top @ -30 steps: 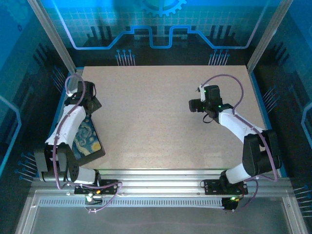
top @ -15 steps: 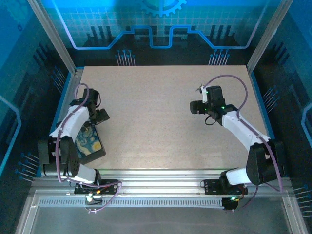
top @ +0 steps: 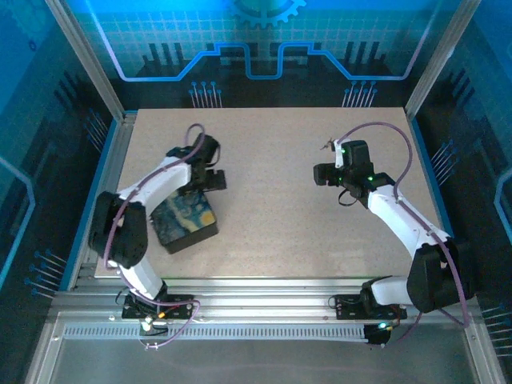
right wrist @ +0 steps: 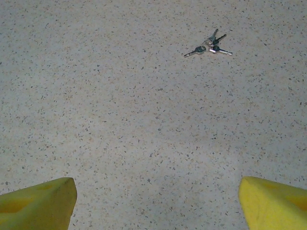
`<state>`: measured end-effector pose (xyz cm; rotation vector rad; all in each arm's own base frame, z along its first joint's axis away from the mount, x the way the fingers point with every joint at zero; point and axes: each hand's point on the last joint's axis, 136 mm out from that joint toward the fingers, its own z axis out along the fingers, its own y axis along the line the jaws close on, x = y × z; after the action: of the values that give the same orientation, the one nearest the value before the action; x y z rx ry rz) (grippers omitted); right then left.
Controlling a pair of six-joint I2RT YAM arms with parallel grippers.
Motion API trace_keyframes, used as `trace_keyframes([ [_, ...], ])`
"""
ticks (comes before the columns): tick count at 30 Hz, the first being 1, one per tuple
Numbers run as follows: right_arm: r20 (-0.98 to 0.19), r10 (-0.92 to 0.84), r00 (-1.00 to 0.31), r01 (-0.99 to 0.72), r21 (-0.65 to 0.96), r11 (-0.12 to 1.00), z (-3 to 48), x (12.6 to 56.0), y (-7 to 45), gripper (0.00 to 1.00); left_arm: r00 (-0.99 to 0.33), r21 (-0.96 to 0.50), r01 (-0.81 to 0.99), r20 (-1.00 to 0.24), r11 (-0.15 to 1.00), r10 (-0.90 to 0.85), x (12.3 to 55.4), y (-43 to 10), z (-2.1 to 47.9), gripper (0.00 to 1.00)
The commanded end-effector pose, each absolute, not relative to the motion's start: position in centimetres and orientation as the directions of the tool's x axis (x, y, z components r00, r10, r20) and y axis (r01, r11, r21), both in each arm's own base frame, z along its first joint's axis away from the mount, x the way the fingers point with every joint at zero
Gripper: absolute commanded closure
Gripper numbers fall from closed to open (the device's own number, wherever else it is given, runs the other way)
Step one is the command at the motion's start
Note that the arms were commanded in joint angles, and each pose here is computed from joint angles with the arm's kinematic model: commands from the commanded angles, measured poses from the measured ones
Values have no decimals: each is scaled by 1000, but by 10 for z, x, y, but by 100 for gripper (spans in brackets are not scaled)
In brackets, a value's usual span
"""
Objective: Unlock a padlock with a key
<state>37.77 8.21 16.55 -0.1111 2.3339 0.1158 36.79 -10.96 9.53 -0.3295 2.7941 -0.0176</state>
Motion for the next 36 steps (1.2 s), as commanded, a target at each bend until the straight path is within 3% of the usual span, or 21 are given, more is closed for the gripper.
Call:
trace_keyframes([
  [1, -711, -16, -703, -109, 86, 990, 168, 373, 82, 12, -973, -249, -104, -173, 963, -150, 362, -205, 71, 1],
  [5, -705, -12, -709, -132, 116, 985, 166, 368, 88, 12, -973, -294, -11, -219, 956, -78, 381, -256, 95, 1],
  [8, -699, -5, -715, -135, 132, 982, 166, 364, 89, 12, -956, -283, 33, -289, 959, -52, 397, -261, 129, 1],
  [13, -693, -4, -721, -148, 148, 978, 165, 359, 92, 12, -918, -154, 32, -396, 988, -32, 404, -213, 177, 1],
  [19, -674, 13, -739, -157, 191, 969, 162, 356, 98, 12, -932, -47, -166, -318, 985, -173, 354, -121, 160, 1],
  [22, -661, 22, -750, -176, 232, 957, 161, 355, 107, 12, -948, -74, -166, -264, 983, -180, 314, -111, 142, 1],
  [27, -640, 34, -768, -174, 258, 950, 157, 358, 116, 12, -964, -289, -131, -186, 948, -190, 268, -140, 128, 1],
  [32, -617, 61, -785, -135, 266, 954, 154, 358, 114, 12, -970, -444, -93, -161, 891, -181, 266, -188, 123, 1],
  [36, -604, 69, -794, -115, 260, 959, 156, 354, 110, 12, -978, -455, -64, -147, 888, -146, 278, -220, 111, 1],
])
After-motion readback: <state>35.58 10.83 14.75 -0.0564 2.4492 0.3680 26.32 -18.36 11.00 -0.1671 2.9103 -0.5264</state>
